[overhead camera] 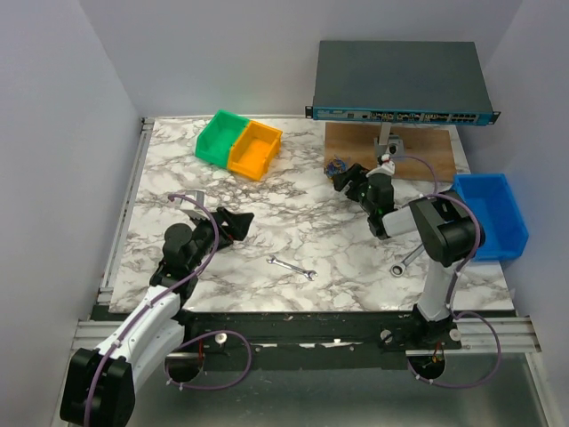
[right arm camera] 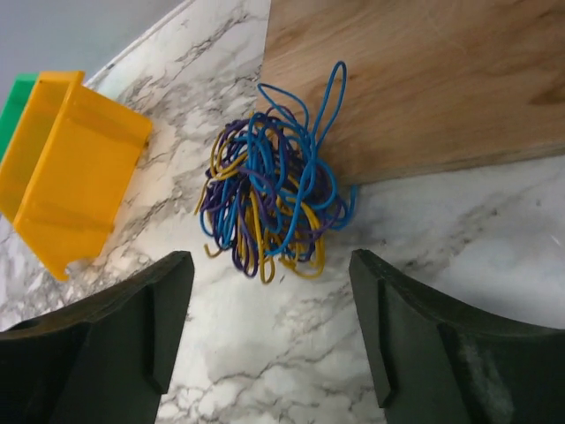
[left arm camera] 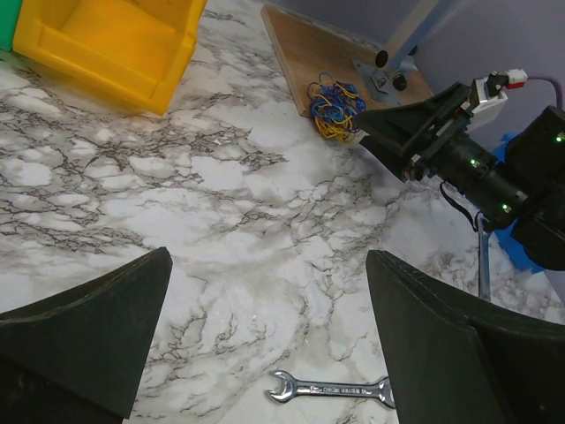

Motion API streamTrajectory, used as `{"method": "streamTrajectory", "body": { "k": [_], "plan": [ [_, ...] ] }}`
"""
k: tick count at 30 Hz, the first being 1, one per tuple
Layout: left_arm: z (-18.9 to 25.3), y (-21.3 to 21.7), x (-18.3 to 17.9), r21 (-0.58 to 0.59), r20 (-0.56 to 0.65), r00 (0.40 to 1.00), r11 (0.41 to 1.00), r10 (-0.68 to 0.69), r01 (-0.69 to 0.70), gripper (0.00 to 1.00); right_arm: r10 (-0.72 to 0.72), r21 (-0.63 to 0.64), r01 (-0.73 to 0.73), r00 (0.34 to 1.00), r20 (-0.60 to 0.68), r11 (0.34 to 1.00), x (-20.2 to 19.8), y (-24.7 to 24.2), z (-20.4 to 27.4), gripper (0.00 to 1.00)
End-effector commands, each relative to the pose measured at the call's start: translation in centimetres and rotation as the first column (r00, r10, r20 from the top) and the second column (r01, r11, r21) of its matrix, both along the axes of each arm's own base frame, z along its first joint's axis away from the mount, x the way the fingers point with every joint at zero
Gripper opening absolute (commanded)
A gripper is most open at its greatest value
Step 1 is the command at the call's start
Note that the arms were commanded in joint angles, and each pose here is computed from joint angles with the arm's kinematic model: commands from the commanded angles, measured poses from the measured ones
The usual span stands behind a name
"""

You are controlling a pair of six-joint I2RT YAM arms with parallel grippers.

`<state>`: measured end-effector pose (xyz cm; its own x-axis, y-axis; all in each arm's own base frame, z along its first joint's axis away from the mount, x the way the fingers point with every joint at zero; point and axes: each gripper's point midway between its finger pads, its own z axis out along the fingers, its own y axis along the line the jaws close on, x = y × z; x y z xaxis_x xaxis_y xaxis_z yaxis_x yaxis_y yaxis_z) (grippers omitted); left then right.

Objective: Untangle the cables

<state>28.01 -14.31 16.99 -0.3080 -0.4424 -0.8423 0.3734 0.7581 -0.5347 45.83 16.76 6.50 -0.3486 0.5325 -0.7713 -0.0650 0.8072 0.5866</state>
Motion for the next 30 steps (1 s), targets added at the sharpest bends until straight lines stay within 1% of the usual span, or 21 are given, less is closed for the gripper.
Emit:
{"method": "streamTrajectory", "body": {
  "k": [1,2,5,6,7,8,9,11,16,17,18,20,22,23,24,25,27,28,29,30],
  "plan": [
    [0.7,0.1,0.1,0.010,0.048,0.999,1.000,0.009,-0.009,0.94,-0.044,-0.017,0.045,0.997,0.067,0.999,3.1,0.4,0.7,0.74],
    [0.8,0.1,0.1,0.013,0.053,0.999,1.000,0.007,-0.007,0.94,-0.037,-0.023,0.039,0.997,0.064,0.999,3.5,0.7,0.5,0.69],
    [0.9,0.1,0.1,0.016,0.057,0.998,1.000,0.005,-0.006,0.93,-0.028,-0.038,0.030,0.998,0.061,0.999,4.2,1.4,0.3,0.37],
    [0.8,0.2,0.2,0.015,0.053,0.999,1.000,0.011,-0.012,0.94,-0.016,-0.045,0.019,0.998,0.066,0.999,4.2,1.7,0.6,0.31],
    [0.4,0.5,0.4,0.012,0.027,0.999,0.999,0.032,-0.032,0.98,-0.005,-0.053,0.008,0.998,0.064,0.999,4.0,1.9,0.6,0.18],
    [-0.1,0.8,0.7,0.006,-0.001,0.998,0.998,0.057,-0.057,0.99,0.015,-0.055,-0.011,0.998,0.066,0.998,3.6,2.3,1.0,0.09],
    [-0.5,0.9,0.8,0.005,-0.027,0.997,0.998,0.066,-0.066,0.99,0.036,-0.062,-0.032,0.997,0.066,0.998,3.1,2.6,1.3,0.02],
    [-0.5,0.8,1.0,0.006,-0.052,0.997,0.998,0.064,-0.064,0.99,0.073,-0.065,-0.069,0.996,0.061,0.996,1.5,3.2,2.1,0.01],
    [-1.4,1.3,1.4,-0.046,-0.125,0.985,0.991,0.121,-0.128,0.98,0.228,-0.004,-0.228,0.972,0.059,0.974,-4.3,5.4,4.4,0.01],
    [-1.4,1.1,1.4,-0.051,-0.123,0.986,0.992,0.110,-0.117,0.99,0.258,0.007,-0.259,0.964,0.060,0.966,-5.5,5.9,5.0,0.01],
    [-1.4,0.7,1.3,-0.052,-0.113,0.990,0.994,0.085,-0.092,0.99,0.298,0.013,-0.299,0.953,0.049,0.954,-6.9,6.4,4.9,0.01],
    [-0.4,-0.9,0.8,-0.054,-0.042,0.999,0.998,-0.024,0.021,0.99,0.401,0.027,-0.402,0.915,0.046,0.915,-9.6,7.7,5.2,0.01],
    [0.3,-2.9,0.0,-0.045,0.003,0.988,0.987,-0.152,0.152,0.99,0.490,0.043,-0.492,0.870,0.051,0.870,-12.0,8.7,5.5,0.01],
    [0.3,-3.6,-0.1,-0.039,-0.004,0.981,0.981,-0.192,0.192,0.99,0.525,0.054,-0.527,0.850,0.043,0.848,-13.1,9.0,5.1,0.01],
    [-0.2,-4.3,-0.1,-0.033,-0.032,0.974,0.974,-0.225,0.224,0.99,0.545,0.060,-0.546,0.838,0.038,0.836,-13.7,9.1,4.9,0.04],
    [-0.6,-4.9,-0.1,-0.026,-0.053,0.966,0.967,-0.253,0.252,0.99,0.563,0.057,-0.563,0.826,0.028,0.824,-14.4,9.1,4.5,0.16],
    [-1.3,-6.5,-0.1,-0.019,-0.095,0.946,0.951,-0.309,0.309,0.98,0.558,0.040,-0.558,0.830,0.016,0.829,-14.9,8.6,3.6,0.59],
    [-1.3,-7.3,-0.2,-0.015,-0.107,0.935,0.941,-0.338,0.338,0.98,0.537,0.026,-0.537,0.843,0.010,0.843,-14.9,8.1,3.3,0.68],
    [-1.8,-8.0,-0.2,-0.007,-0.126,0.925,0.933,-0.358,0.360,0.98,0.508,0.013,-0.508,0.861,0.003,0.861,-14.9,7.5,2.9,0.73],
    [-1.8,-8.6,-0.2,-0.001,-0.132,0.921,0.930,-0.366,0.369,0.97,0.488,-0.003,-0.488,0.873,0.010,0.873,-14.8,6.9,3.0,0.74]
  ]
}}
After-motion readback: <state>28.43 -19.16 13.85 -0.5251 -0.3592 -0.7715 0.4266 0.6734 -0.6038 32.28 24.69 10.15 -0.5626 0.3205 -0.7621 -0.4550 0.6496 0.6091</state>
